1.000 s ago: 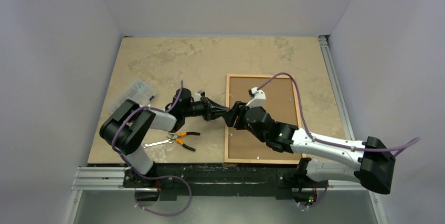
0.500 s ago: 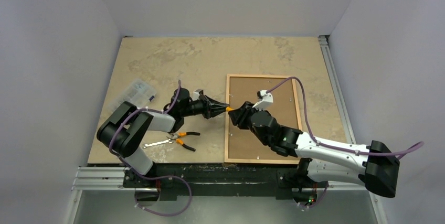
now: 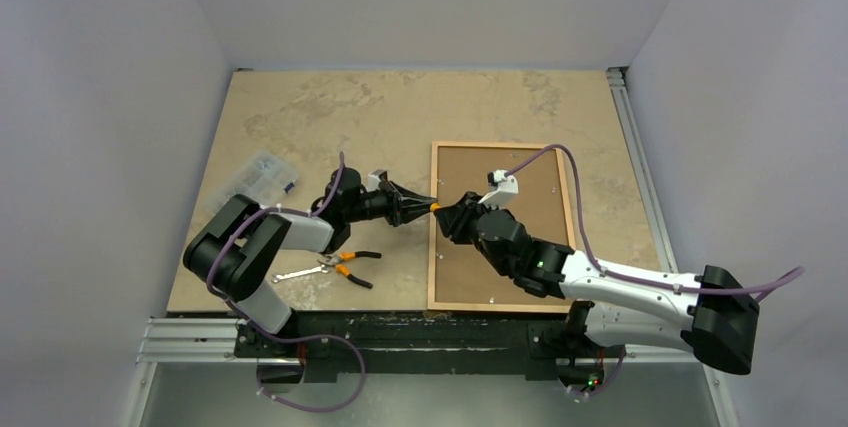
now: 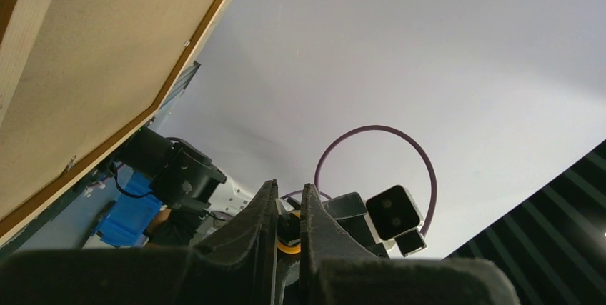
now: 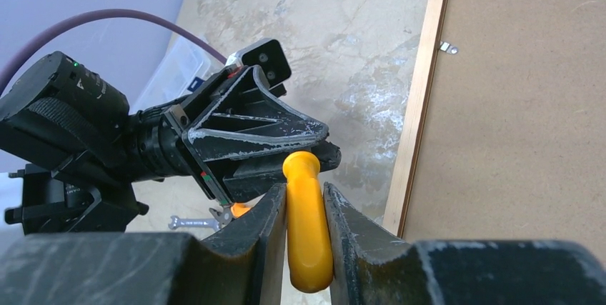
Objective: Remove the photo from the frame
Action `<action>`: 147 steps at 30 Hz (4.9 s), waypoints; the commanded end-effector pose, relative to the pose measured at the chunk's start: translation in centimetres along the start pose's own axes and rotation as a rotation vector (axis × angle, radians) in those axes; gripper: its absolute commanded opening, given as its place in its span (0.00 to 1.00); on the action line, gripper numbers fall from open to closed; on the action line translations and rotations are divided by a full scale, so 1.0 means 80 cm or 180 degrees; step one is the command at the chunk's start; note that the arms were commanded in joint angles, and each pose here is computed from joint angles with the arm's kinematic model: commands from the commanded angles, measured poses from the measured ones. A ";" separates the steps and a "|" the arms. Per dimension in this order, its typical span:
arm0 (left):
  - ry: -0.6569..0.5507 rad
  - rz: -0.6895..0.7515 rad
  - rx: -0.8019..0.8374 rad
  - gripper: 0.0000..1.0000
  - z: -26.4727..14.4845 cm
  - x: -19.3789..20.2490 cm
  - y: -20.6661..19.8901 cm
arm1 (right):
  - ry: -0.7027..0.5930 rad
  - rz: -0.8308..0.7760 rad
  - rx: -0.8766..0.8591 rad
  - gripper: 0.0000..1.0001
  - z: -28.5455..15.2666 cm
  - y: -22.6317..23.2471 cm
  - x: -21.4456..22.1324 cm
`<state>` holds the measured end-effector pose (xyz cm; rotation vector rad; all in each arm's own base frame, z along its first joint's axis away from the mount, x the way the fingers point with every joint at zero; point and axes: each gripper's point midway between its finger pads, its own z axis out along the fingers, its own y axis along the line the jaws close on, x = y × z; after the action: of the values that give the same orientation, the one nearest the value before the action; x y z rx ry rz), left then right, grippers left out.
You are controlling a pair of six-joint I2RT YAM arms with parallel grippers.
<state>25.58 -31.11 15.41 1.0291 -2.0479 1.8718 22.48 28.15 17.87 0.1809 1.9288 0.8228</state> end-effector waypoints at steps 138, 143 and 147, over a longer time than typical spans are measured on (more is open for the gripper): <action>0.0026 0.2215 -0.2487 0.26 -0.034 -0.007 0.226 | -0.0022 -0.1433 0.2512 0.00 0.127 -0.097 -0.069; 0.0046 0.2368 -0.2414 0.32 -0.033 -0.005 0.216 | -0.0129 -0.1169 0.1848 0.00 0.086 -0.052 -0.109; 0.0098 0.2568 -0.2238 0.44 -0.029 0.006 0.195 | 0.0073 -0.1057 0.1076 0.00 0.048 -0.030 -0.097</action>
<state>15.13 -30.26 3.06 0.0823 -2.9442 1.1417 32.29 23.02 18.48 0.1691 2.0708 -0.0146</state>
